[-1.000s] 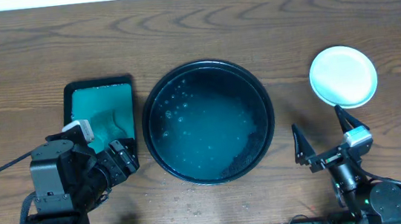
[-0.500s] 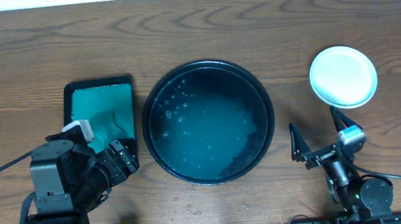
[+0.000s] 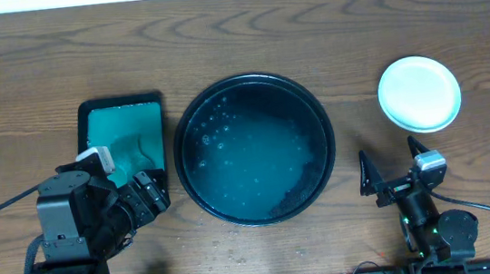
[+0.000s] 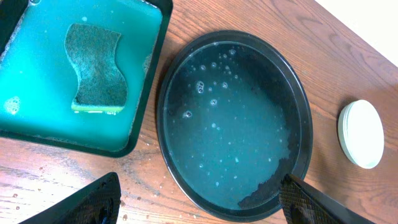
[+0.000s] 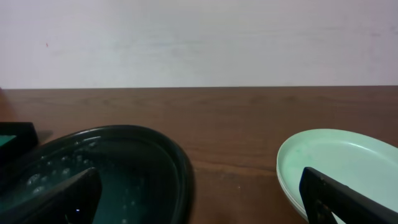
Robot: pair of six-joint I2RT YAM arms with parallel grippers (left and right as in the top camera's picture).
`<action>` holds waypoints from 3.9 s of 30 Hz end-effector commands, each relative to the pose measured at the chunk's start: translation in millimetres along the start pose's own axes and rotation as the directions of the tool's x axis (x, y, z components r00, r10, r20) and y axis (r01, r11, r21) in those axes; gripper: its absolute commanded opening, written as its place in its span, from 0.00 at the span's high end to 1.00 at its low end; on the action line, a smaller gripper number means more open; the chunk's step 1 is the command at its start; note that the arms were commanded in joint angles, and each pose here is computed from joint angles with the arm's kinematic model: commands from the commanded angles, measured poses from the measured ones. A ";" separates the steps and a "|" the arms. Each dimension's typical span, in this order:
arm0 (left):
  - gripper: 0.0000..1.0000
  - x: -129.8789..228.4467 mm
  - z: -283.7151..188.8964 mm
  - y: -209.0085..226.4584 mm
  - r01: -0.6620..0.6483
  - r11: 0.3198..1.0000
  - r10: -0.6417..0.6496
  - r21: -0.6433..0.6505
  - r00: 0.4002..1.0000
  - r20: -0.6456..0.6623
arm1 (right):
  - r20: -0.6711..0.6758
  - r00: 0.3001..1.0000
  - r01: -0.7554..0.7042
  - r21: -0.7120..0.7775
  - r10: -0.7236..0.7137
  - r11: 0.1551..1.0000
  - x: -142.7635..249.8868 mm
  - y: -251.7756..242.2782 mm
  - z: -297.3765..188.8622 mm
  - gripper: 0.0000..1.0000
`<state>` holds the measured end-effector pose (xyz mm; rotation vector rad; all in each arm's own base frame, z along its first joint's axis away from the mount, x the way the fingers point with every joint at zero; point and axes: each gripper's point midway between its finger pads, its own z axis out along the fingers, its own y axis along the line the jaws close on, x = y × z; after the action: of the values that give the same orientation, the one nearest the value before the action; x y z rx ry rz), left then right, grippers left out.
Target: Clean dirty plates on tray and stack at the side
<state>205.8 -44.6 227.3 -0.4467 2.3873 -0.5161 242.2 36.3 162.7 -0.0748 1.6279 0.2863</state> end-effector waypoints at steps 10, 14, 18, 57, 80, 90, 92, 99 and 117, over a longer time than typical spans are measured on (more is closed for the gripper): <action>0.18 1.7 0.3 -2.9 -0.016 1.000 0.016 0.015 1.000 -0.010 | 0.001 0.997 0.079 0.004 -0.079 0.997 0.3 -1.4 -0.5 0.01; 0.18 1.7 0.3 -2.9 -0.016 1.000 0.016 0.015 1.000 -0.010 | 0.000 0.981 0.194 0.004 -0.194 0.981 0.4 -1.4 -0.5 0.01; 0.18 1.7 0.3 -2.9 -0.016 1.000 0.016 0.015 1.000 -0.010 | -0.001 0.962 0.273 0.005 -0.273 0.962 0.5 -1.6 -0.5 0.01; 0.18 1.8 0.3 -2.8 -0.016 1.000 0.016 0.015 1.000 -0.010 | -0.002 0.961 0.276 0.015 -0.276 0.961 0.1 -3.3 -0.5 0.01; 0.18 -16.2 0.7 -11.9 -0.558 0.830 0.555 0.006 0.826 0.103 | -0.002 0.961 0.276 0.015 -0.276 0.961 0.1 -3.3 -0.5 0.01; 0.18 -37.0 -11.6 -54.3 -0.790 0.605 0.704 -0.094 0.476 0.527 | -0.002 0.961 0.276 0.015 -0.276 0.961 0.1 -3.3 -0.5 0.01; 0.18 -42.3 -19.2 -62.7 -0.796 0.589 0.668 -0.135 0.386 0.637 | -0.002 0.961 0.276 0.015 -0.276 0.961 0.1 -3.3 -0.5 0.01; 0.18 -35.1 -32.6 -64.1 -0.784 0.572 0.549 -0.240 0.148 0.823 | -0.002 0.961 0.276 0.015 -0.276 0.961 0.1 -3.3 -0.5 0.01; 0.18 -16.1 3.8 -28.7 -0.743 0.597 0.544 -0.301 0.100 0.833 | -0.002 0.961 0.276 0.015 -0.276 0.961 0.1 -3.3 -0.5 0.01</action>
<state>227.7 -65.5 244.1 0.4368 1.2213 -0.0337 242.2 36.3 162.7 -0.2911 1.5963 0.0794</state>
